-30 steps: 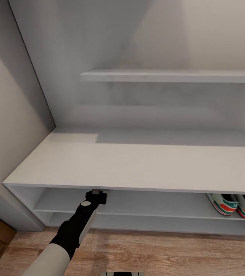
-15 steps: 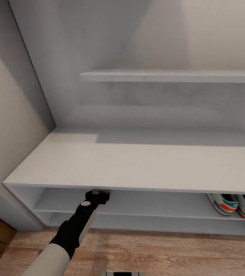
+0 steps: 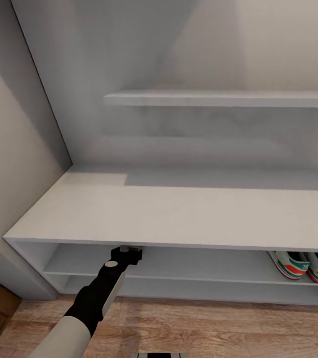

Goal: Pick up the two gym shoes and the two sandals from the corridor floor and place them onto the hallstand (shoe rack) in the corridor, making sure they are on the rack and not on the floor. Arrange them so the two gym shoes are next to each other and the two sandals are next to each other.

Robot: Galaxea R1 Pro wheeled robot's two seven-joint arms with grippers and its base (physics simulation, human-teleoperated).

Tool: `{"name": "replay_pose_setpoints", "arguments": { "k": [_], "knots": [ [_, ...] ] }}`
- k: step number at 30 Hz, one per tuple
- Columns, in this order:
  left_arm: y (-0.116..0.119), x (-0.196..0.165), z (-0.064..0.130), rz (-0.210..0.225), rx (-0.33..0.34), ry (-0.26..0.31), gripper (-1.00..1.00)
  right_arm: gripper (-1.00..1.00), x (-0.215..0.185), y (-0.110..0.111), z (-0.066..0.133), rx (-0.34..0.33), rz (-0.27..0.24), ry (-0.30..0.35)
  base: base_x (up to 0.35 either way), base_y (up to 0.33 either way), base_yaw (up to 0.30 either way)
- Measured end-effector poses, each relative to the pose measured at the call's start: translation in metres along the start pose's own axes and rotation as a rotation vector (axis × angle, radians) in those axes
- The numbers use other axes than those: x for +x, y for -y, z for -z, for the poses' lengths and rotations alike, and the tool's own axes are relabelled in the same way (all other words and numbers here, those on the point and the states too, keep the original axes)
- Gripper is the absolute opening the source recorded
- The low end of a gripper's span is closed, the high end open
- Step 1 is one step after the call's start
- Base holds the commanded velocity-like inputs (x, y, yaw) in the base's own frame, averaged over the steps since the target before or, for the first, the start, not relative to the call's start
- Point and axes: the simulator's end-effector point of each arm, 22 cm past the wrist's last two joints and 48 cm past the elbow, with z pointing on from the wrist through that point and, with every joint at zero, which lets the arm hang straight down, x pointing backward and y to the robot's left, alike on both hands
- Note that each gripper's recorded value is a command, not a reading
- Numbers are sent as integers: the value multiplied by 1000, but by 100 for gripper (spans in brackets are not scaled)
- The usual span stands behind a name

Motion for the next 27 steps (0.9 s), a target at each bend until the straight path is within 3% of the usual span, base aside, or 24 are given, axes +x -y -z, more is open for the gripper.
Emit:
{"name": "replay_pose_setpoints", "arguments": {
  "k": [27],
  "knots": [
    [0, -1, 0, 0, 0, 3, 100, -100, -1, 1, 0, 4, 3, 2, 0, 0, 0]
  ]
}}
